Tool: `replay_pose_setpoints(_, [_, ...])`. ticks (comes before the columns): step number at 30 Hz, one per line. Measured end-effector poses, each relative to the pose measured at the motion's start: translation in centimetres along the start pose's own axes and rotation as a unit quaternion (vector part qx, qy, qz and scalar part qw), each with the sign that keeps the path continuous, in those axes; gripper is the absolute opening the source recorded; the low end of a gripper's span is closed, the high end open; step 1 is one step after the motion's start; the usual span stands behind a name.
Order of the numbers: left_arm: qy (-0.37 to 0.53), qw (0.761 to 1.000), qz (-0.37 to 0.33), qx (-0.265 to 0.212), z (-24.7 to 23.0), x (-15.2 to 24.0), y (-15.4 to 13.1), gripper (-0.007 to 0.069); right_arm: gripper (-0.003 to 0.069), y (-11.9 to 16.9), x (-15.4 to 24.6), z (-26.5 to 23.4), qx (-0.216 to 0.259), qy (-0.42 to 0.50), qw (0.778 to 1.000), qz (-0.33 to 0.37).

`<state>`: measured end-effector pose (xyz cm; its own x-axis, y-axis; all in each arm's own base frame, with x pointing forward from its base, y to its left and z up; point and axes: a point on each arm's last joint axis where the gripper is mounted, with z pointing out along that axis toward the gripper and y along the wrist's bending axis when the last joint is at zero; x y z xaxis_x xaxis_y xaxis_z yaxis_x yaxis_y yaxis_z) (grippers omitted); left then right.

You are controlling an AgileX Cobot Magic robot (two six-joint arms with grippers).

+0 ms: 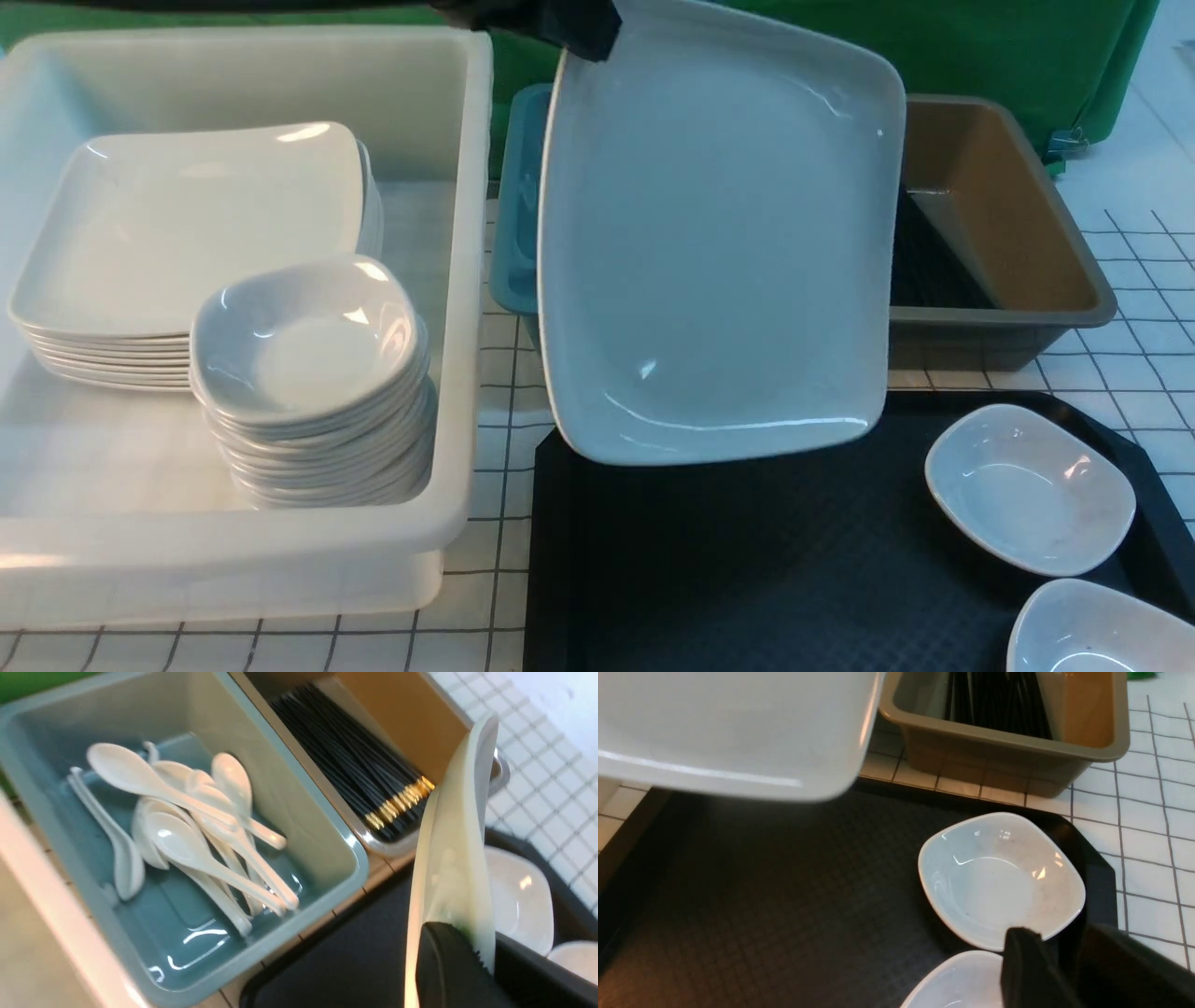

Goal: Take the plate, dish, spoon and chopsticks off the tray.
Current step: Use the left arm to put the plate into the large storage box on the left

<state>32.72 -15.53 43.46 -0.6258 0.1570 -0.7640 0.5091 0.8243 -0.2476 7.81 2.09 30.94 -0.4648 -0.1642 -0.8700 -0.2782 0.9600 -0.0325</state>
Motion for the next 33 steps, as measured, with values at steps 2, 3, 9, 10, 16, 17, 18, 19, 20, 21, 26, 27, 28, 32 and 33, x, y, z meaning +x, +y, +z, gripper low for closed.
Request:
replay_pose_setpoints(2, [-0.015, 1.0, -0.019, -0.008, -1.0, -0.3, 1.3, 0.0015, 0.0193, 0.0, 0.0, 0.0, 0.0, 0.0, 1.0, 0.0])
replay_pose_setpoints(3, [-0.024, 0.999, -0.029, -0.014, -1.7, -0.5, 2.1, 0.0015, 0.0195, 0.0, 0.0, 0.0, 0.0, 0.0, 1.0, 0.0])
replay_pose_setpoints(9, [-0.078, 0.991, -0.085, -0.066, -5.8, -1.1, 6.9, 0.0016, 0.0197, 0.0, 0.0, 0.0, 0.0, 0.0, 1.0, 0.0])
replay_pose_setpoints(10, [-0.089, 0.988, -0.097, -0.076, -6.6, -1.1, 7.8, 0.0016, 0.0197, 0.0, 0.0, 0.0, 0.0, 0.0, 1.0, 0.0])
replay_pose_setpoints(16, [-0.151, 0.964, -0.179, -0.123, -11.4, -0.7, 13.2, 0.0017, 0.0198, 0.0, 0.0, 0.0, 0.0, 0.0, 1.0, 0.0])
replay_pose_setpoints(17, [-0.153, 0.963, -0.182, -0.124, -11.5, -0.7, 13.4, 0.0017, 0.0198, 0.0, 0.0, 0.0, 0.0, 0.0, 1.0, 0.0])
replay_pose_setpoints(18, [-0.161, 0.957, -0.199, -0.14, -12.5, -0.3, 14.8, 0.0017, 0.0198, 0.0, 0.0, 0.0, 0.0, 0.0, 1.0, 0.0])
replay_pose_setpoints(19, [-0.162, 0.955, -0.202, -0.145, -12.7, -0.1, 15.1, 0.0017, 0.0198, 0.0, 0.0, 0.0, 0.0, 0.0, 1.0, 0.0])
replay_pose_setpoints(20, [-0.165, 0.949, -0.216, -0.16, -13.5, 0.4, 16.3, 0.0017, 0.0198, 0.0, 0.0, 0.0, 0.0, 0.0, 1.0, 0.0])
replay_pose_setpoints(21, [-0.167, 0.943, -0.229, -0.173, -14.1, 0.9, 17.3, 0.0017, 0.0198, 0.0, 0.0, 0.0, 0.0, 0.0, 1.0, 0.0])
replay_pose_setpoints(26, [-0.175, 0.918, -0.284, -0.216, -15.6, 3.5, 21.0, 0.0018, 0.0198, 0.0, 0.0, 0.0, 0.0, 0.0, 1.0, 0.0])
replay_pose_setpoints(27, [-0.179, 0.914, -0.29, -0.219, -15.7, 3.9, 21.5, 0.0018, 0.0198, 0.0, 0.0, 0.0, 0.0, 0.0, 1.0, 0.0])
replay_pose_setpoints(28, [-0.179, 0.911, -0.297, -0.223, -15.7, 4.1, 21.8, 0.0019, 0.0198, 0.0, 0.0, 0.0, 0.0, 0.0, 1.0, 0.0])
replay_pose_setpoints(32, [-0.192, 0.891, -0.33, -0.245, -15.1, 6.1, 23.8, 0.002, 0.0206, 0.0, 0.0, 0.0, 0.0, 0.0, 1.0, 0.0])
replay_pose_setpoints(33, [-0.195, 0.888, -0.335, -0.249, -14.8, 6.5, 24.2, 0.002, 0.0207, 0.0, 0.0, 0.0, 0.0, 0.0, 1.0, 0.0])
